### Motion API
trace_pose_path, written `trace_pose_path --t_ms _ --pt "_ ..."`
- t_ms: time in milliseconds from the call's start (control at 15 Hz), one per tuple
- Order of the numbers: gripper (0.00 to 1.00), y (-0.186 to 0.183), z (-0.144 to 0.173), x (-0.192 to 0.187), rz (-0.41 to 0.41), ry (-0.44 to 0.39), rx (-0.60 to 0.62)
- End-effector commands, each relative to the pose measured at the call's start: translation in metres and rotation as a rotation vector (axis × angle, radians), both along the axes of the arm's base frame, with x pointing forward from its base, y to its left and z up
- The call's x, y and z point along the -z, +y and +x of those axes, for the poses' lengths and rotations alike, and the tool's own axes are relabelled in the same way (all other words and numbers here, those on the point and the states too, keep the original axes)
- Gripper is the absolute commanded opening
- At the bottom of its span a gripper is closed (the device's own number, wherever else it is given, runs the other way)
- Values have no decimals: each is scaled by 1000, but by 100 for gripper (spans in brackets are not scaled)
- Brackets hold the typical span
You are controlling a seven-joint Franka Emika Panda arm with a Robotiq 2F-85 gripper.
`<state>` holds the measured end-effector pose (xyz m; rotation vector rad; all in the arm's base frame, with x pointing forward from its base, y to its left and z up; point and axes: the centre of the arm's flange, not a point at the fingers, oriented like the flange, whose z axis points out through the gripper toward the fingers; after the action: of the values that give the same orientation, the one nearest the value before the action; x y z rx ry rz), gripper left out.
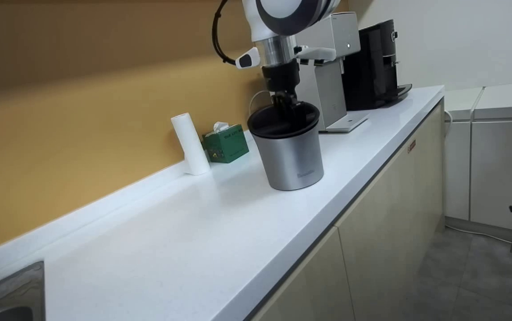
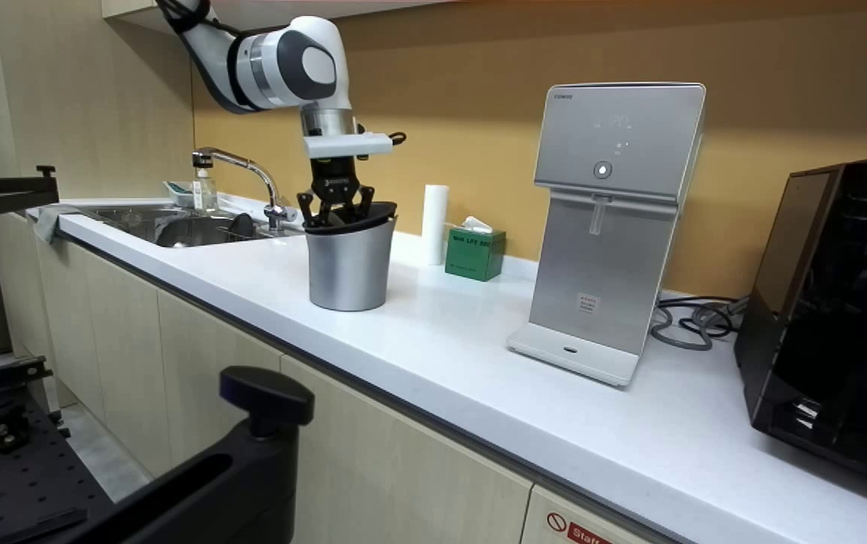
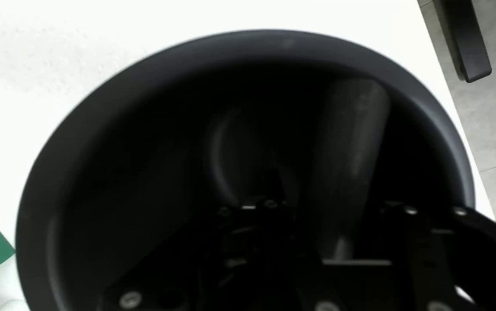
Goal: Remove the black bin from the grey bin
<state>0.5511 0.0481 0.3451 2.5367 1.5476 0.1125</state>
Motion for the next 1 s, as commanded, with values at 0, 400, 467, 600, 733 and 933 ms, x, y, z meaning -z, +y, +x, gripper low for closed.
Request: trace_pose_path --t_ms 0,400,467,600,733,933 --pt "6 -2 6 -11 14 10 -5" --pt "1 4 9 -21 40 20 10" --pt "2 6 11 -24 40 17 11" --pt "2 9 15 -32 29 21 12" --pt "2 13 23 -44 21 28 13" --pt "2 16 39 -70 18 27 29"
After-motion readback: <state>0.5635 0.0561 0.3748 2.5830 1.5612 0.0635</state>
